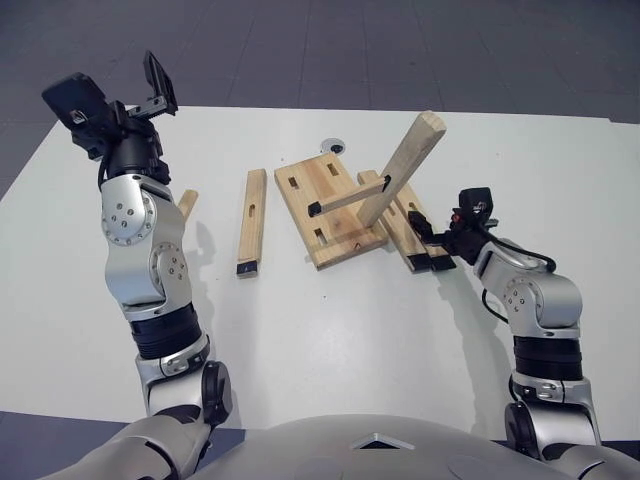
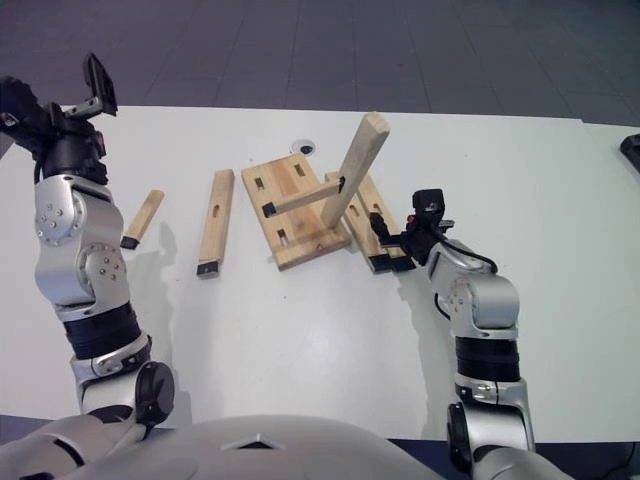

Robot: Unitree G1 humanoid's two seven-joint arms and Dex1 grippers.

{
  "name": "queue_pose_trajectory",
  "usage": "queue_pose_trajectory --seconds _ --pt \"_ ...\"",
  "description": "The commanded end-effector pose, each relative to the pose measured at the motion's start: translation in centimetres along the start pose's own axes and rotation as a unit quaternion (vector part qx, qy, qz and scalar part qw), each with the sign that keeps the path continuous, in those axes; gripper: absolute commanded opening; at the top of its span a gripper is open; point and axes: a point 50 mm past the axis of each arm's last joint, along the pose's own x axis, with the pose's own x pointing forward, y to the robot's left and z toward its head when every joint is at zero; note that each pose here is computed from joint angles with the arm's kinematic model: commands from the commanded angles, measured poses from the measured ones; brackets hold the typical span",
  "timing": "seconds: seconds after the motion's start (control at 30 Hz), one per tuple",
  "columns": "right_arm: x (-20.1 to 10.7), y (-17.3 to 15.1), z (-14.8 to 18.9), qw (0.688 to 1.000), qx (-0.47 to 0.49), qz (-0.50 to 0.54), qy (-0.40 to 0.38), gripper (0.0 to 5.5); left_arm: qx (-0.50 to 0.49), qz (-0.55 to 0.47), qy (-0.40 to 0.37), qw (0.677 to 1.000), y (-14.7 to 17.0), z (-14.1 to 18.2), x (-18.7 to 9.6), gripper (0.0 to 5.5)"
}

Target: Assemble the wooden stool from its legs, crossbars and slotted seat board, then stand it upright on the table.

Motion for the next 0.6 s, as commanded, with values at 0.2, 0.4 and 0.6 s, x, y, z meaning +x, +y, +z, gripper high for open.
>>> queue_pose_trajectory --seconds 0.2,0.4,0.6 --pt "0.5 -1.1 -0.5 0.995 -0.081 -0.014 0.062 5.38 0.008 0.011 0.020 1.000 -0.1 -0.7 -0.6 5.40" --pt "0.9 -2.4 -0.6 0.990 -0.079 -0.044 0.105 5.18 0.008 0.021 0.027 0.999 0.0 -0.9 -1.0 5.40" --pt "1.1 -1.6 0.1 0.989 -0.095 -0.023 0.109 4.28 0.008 0.028 0.033 0.999 0.1 -1.1 -1.1 5.40"
